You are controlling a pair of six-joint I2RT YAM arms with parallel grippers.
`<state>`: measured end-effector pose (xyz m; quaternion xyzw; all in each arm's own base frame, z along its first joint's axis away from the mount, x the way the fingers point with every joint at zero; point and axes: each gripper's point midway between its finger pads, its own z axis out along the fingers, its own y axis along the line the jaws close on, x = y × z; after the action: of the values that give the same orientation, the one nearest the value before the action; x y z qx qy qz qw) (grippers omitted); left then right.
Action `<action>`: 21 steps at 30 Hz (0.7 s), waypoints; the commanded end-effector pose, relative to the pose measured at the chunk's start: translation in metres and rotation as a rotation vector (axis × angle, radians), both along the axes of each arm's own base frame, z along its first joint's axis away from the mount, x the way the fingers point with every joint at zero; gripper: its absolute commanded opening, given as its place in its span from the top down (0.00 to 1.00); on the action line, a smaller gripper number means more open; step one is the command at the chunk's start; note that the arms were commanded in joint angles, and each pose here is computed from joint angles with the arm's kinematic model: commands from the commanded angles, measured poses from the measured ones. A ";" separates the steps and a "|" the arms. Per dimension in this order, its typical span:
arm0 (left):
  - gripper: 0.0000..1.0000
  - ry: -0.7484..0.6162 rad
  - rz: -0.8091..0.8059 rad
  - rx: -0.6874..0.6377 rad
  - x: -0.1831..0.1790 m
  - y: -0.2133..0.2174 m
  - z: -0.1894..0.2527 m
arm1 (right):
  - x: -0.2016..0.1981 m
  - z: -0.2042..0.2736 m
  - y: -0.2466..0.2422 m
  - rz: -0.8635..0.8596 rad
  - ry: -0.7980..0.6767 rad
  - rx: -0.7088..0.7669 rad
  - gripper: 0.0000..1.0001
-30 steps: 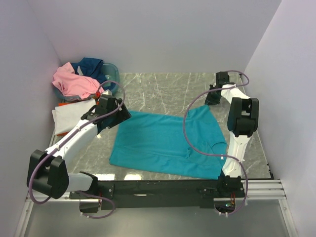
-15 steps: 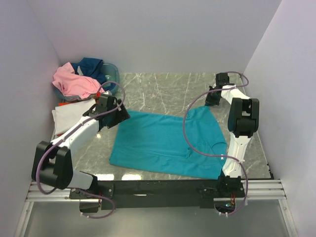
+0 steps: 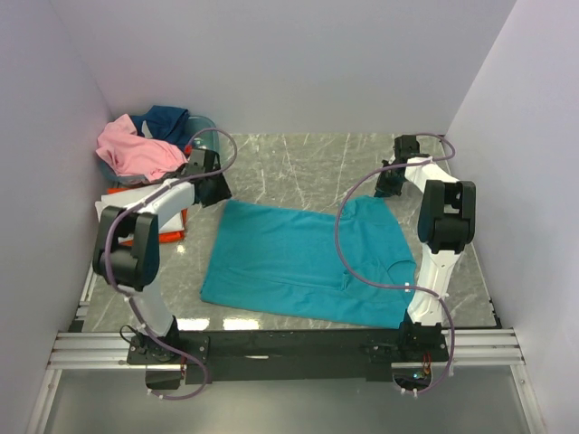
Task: Fold and stack the t-shirts
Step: Fold the tshirt
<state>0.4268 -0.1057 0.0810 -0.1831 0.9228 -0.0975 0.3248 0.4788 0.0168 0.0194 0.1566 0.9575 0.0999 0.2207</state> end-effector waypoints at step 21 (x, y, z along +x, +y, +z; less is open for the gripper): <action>0.61 0.027 -0.095 0.003 0.035 -0.016 -0.037 | -0.007 0.025 0.005 0.011 -0.030 0.010 1.00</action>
<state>0.4462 -0.1138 0.0296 -0.1512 0.9433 -0.0861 0.2827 0.4728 0.0180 0.0192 0.1568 0.9588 0.1020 0.2140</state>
